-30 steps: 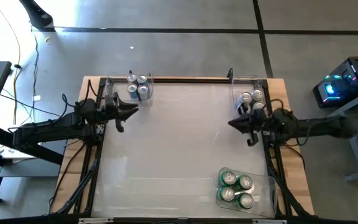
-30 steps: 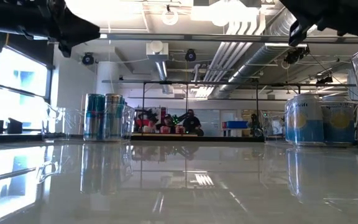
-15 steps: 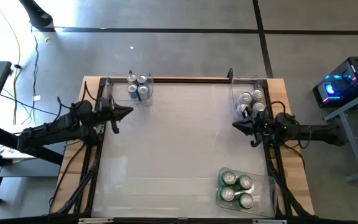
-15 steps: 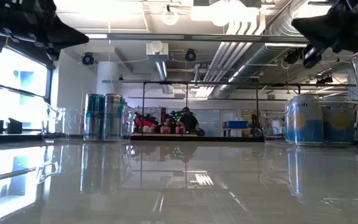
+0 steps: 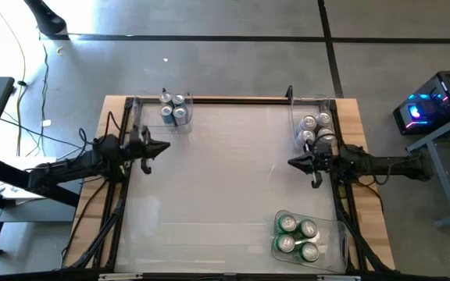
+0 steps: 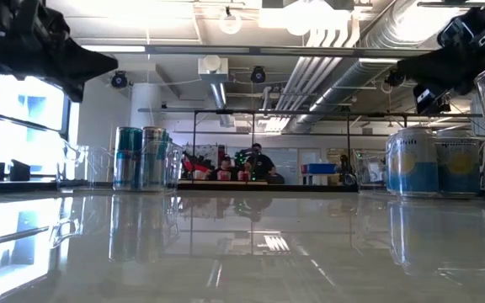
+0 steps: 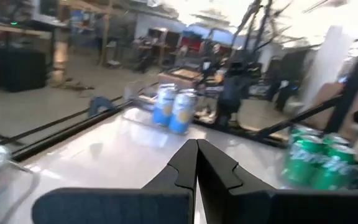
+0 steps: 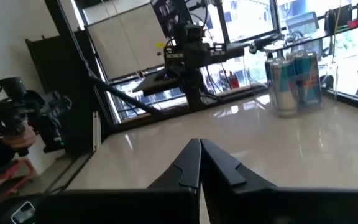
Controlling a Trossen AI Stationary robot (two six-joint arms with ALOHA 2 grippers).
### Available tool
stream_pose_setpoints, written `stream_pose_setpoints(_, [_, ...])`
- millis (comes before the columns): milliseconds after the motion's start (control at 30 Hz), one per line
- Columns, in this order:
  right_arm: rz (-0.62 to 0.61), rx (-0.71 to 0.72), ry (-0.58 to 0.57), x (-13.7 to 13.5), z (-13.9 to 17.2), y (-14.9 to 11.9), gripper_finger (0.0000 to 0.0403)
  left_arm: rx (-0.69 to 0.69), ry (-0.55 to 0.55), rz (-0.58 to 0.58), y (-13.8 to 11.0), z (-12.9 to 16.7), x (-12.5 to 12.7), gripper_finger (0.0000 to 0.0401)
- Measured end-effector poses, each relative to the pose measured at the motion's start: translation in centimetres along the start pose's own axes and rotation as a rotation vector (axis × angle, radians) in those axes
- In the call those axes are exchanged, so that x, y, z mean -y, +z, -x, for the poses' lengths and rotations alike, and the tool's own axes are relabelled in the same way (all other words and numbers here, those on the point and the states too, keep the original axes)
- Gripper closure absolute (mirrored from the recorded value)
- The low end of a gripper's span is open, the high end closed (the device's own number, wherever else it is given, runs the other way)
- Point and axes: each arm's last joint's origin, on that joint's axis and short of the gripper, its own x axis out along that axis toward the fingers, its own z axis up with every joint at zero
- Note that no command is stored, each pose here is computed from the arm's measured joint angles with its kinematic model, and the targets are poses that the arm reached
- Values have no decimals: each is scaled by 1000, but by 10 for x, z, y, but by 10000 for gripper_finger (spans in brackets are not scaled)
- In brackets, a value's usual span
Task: Sort soda cans
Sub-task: Return to Home Position
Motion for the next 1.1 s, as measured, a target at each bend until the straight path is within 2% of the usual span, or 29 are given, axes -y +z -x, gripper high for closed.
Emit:
stream_pose_setpoints(200, [-44,-22,-8,1,0,-2,403,32,-53,21,-14,2,0,401])
stream_pose_setpoints(300, [-19,-38,-13,1,0,-4,403,9,-83,33,-20,1,2,401])
stream_pose_setpoints(400, [-11,-71,-22,2,0,-7,403,-8,-78,-6,-23,1,4,401])
stream_pose_setpoints(500, [-31,-100,-31,3,0,-10,403,2,-86,-99,-23,1,6,401])
stream_pose_setpoints(667, [-44,-133,-42,4,1,-13,403,-25,-39,-189,-26,1,4,401])
stream_pose_setpoints(1100, [-47,-136,-33,3,1,-13,403,-28,-39,-203,-26,1,4,401])
